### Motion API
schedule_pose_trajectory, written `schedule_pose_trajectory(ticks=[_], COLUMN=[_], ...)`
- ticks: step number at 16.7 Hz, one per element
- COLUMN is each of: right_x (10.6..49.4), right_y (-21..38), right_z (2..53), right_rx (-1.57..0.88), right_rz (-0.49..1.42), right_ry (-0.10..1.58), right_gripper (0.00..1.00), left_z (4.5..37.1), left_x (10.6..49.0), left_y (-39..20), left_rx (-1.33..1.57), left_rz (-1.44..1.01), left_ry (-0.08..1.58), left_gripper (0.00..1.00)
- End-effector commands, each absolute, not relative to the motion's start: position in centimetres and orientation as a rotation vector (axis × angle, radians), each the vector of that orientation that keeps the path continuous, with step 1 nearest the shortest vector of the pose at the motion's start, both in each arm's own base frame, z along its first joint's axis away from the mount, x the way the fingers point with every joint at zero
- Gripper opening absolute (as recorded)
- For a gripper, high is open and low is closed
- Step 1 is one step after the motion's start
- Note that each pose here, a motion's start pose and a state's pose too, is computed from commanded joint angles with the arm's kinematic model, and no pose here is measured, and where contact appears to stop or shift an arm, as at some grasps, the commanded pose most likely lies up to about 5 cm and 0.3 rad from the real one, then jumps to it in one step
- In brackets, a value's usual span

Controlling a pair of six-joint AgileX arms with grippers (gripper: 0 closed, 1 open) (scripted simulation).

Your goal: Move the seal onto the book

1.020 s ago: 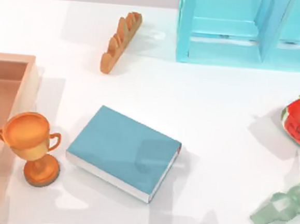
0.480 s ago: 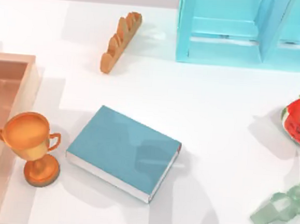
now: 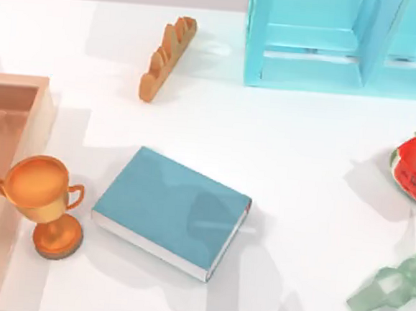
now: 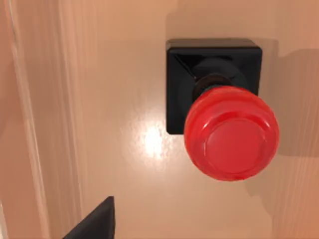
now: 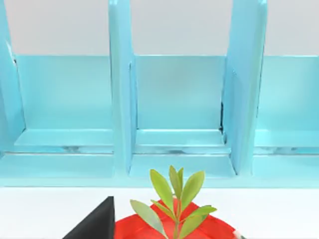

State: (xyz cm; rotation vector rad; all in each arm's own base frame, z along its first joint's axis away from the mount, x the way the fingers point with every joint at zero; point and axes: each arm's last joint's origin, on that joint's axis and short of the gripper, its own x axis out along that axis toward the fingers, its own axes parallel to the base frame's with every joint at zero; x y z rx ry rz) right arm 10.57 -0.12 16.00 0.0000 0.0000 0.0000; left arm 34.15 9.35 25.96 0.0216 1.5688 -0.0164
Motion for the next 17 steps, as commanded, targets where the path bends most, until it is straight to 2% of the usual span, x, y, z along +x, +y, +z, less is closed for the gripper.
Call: schedule_pose_trajectory(ticks=[3,10,15,17], right_x=[10.6,10.6,10.6,10.6], right_y=[-0.1,-0.1,-0.1,-0.1], right_z=[16.0,16.0,16.0,16.0], right_rx=[0.0,0.0,0.0,0.0], right_rz=[0.0,0.0,0.0,0.0], right_ry=[0.0,0.0,0.0,0.0], right_gripper=[1.0,1.0,1.0,1.0], left_z=[24.7,16.8,16.0,16.0], left_x=[34.3,34.3,34.1,34.1], left_y=[9.5,9.6,9.6,9.6], left_rx=[0.017,0.019,0.018,0.018], left_rz=[-0.015,-0.012,-0.014,-0.014], left_ry=[1.576,1.566,1.571,1.571], left_gripper=[1.0,1.0,1.0,0.85])
